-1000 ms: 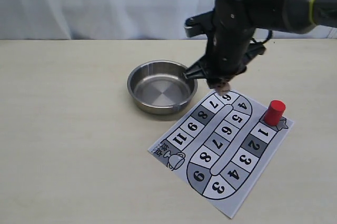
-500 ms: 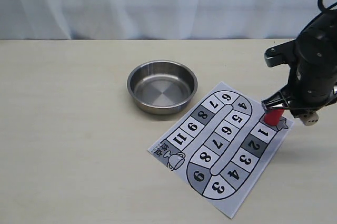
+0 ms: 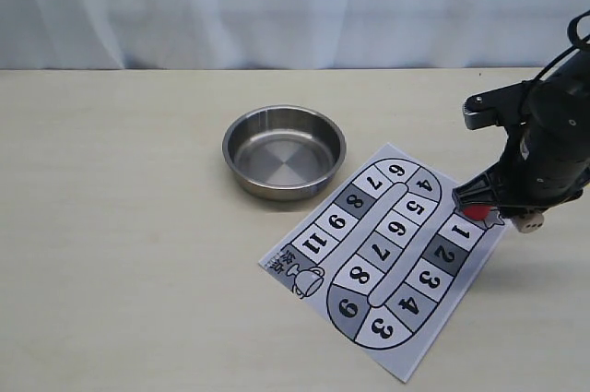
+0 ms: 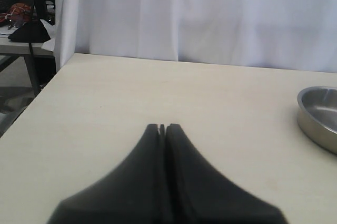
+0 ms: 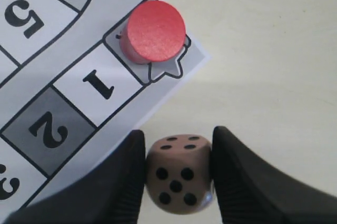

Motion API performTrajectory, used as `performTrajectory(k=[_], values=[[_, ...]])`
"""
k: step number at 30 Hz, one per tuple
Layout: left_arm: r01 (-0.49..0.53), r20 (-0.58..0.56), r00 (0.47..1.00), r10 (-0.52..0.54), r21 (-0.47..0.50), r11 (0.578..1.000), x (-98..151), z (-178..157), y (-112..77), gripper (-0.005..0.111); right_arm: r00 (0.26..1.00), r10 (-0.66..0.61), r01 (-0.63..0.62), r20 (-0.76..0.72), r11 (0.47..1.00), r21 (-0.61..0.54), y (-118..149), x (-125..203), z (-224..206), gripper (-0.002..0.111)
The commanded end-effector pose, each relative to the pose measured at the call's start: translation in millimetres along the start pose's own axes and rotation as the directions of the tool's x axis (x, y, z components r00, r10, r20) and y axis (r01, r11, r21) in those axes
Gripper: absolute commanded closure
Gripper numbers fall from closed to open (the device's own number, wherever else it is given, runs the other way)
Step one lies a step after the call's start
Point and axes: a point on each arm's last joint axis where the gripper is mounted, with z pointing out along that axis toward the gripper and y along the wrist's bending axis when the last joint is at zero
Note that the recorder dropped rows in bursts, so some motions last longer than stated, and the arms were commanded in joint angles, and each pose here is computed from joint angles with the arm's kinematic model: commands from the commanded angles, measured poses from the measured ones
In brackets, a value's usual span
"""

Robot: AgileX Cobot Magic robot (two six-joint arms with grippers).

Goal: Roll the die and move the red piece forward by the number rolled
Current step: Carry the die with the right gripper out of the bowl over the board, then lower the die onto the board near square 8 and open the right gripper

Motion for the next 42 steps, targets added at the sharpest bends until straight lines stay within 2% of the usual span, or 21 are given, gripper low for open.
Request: performTrajectory(k=[1, 4, 6, 9, 13, 14, 16, 17, 20, 30, 42], values=[[0.006, 0.018, 1.000, -0.006, 0.002, 1.000, -2.8, -0.5, -0.2, 0.107, 1.000, 0.012, -0.012, 0.010, 1.000, -0.002, -2.0, 0.0, -0.7, 0.104], [0.006, 0.018, 1.000, -0.006, 0.002, 1.000, -2.8, -0.5, -0.2, 0.107, 0.999, 0.047, -0.046, 0.010, 0.998, -0.043, 1.7, -0.2, -0.8, 0.104], [0.006, 0.018, 1.000, -0.006, 0.002, 1.000, -2.8, -0.5, -0.2, 0.107, 0.999, 0.039, -0.035, 0.024, 0.991, -0.125, 9.1, -1.7, -1.5, 0.099], [0.006, 0.018, 1.000, -0.006, 0.002, 1.000, -2.8, -0.5, -0.2, 0.107, 0.998, 0.018, 0.002, 0.061, 0.951, -0.308, 25.8, -4.9, -5.3, 0.079], [0.006, 0.018, 1.000, -0.006, 0.002, 1.000, -2.8, -0.5, -0.2, 0.107, 0.994, 0.020, 0.036, 0.108, 0.871, -0.490, 42.4, -8.9, -13.3, 0.043], [0.006, 0.018, 1.000, -0.006, 0.002, 1.000, -2.8, -0.5, -0.2, 0.107, 0.992, -0.009, 0.074, 0.129, 0.857, -0.509, 44.6, -9.2, -14.7, 0.036], [0.006, 0.018, 1.000, -0.006, 0.002, 1.000, -2.8, -0.5, -0.2, 0.107, 0.992, 0.013, 0.057, 0.128, 0.850, -0.524, 45.7, -10.0, -15.5, 0.023], [0.006, 0.018, 1.000, -0.006, 0.002, 1.000, -2.8, -0.5, -0.2, 0.107, 0.991, 0.024, 0.047, 0.128, 0.852, -0.521, 45.3, -10.6, -15.3, 0.020], [0.006, 0.018, 1.000, -0.006, 0.002, 1.000, -2.8, -0.5, -0.2, 0.107, 0.991, 0.057, 0.013, 0.125, 0.867, -0.498, 42.8, -11.9, -14.0, 0.020], [0.004, 0.018, 1.000, -0.004, 0.002, 1.000, -2.8, -0.5, -0.2, 0.107, 0.991, -0.029, 0.077, 0.130, 0.921, -0.383, 33.1, -9.4, -8.8, 0.020], [0.006, 0.018, 1.000, -0.006, 0.002, 1.000, -2.8, -0.5, -0.2, 0.107, 0.989, -0.046, 0.093, 0.141, 0.931, -0.353, 30.7, -10.0, -7.9, 0.023]])
